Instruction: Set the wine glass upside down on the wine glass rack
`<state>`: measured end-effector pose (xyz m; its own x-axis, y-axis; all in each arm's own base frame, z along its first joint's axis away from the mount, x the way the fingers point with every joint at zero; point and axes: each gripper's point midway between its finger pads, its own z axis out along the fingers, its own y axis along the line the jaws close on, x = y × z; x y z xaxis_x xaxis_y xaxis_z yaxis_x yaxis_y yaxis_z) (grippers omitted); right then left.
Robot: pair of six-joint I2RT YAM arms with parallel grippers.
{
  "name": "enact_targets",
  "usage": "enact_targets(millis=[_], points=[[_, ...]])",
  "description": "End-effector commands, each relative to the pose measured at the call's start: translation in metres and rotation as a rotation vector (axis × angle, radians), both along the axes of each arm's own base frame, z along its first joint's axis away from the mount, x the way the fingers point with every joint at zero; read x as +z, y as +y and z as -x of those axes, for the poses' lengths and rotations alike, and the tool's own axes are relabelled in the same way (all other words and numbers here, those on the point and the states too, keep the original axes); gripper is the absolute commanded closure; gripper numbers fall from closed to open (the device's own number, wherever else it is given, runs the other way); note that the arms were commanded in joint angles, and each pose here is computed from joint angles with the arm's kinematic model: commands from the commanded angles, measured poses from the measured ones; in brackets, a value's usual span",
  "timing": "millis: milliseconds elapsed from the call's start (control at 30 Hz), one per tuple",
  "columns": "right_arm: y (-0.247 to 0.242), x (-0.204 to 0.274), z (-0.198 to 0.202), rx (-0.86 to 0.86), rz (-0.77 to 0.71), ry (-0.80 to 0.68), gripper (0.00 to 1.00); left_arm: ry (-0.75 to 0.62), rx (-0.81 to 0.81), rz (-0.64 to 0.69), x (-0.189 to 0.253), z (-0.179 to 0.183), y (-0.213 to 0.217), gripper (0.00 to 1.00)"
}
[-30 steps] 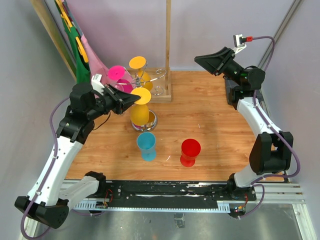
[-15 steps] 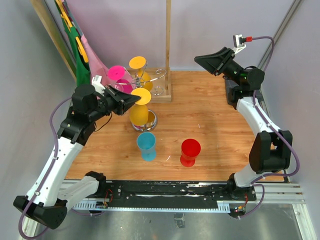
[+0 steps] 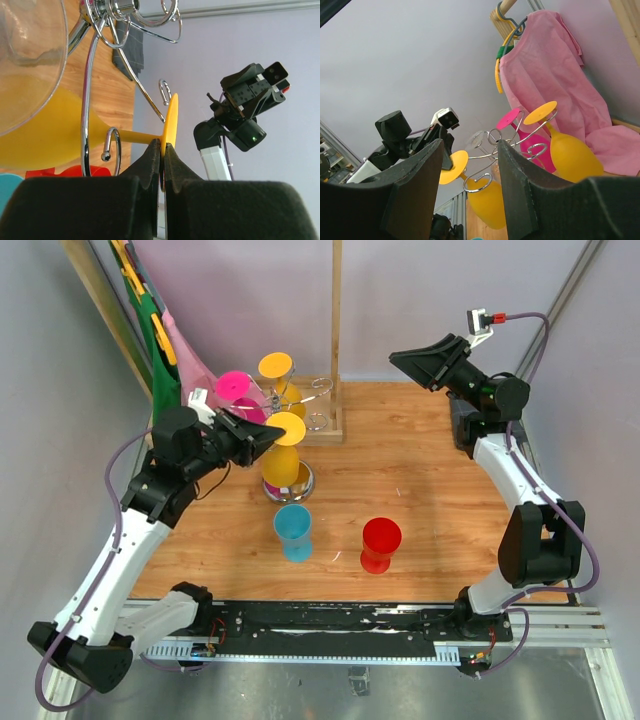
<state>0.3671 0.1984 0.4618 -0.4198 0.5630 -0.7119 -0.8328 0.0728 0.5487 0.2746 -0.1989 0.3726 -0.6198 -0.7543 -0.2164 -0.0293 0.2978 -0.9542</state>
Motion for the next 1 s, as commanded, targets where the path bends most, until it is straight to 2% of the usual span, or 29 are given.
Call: enact_targets(millis=[0,633,967], points=[[-0.009,0.004,0.001,-0.020,-0.005,-0.048,0.51,-0.043,0.032,0.016,0.008,-0.007,0.000,1.00],[-0.010,0.005,-0.004,-0.009,-0.018,-0.040,0.51,-0.076,0.132,0.022,0.018,0.002,0.022,1.00],[-0.009,0.004,-0.002,-0.005,-0.021,-0.042,0.51,-0.056,0.146,0.029,0.009,0.003,0.024,1.00]])
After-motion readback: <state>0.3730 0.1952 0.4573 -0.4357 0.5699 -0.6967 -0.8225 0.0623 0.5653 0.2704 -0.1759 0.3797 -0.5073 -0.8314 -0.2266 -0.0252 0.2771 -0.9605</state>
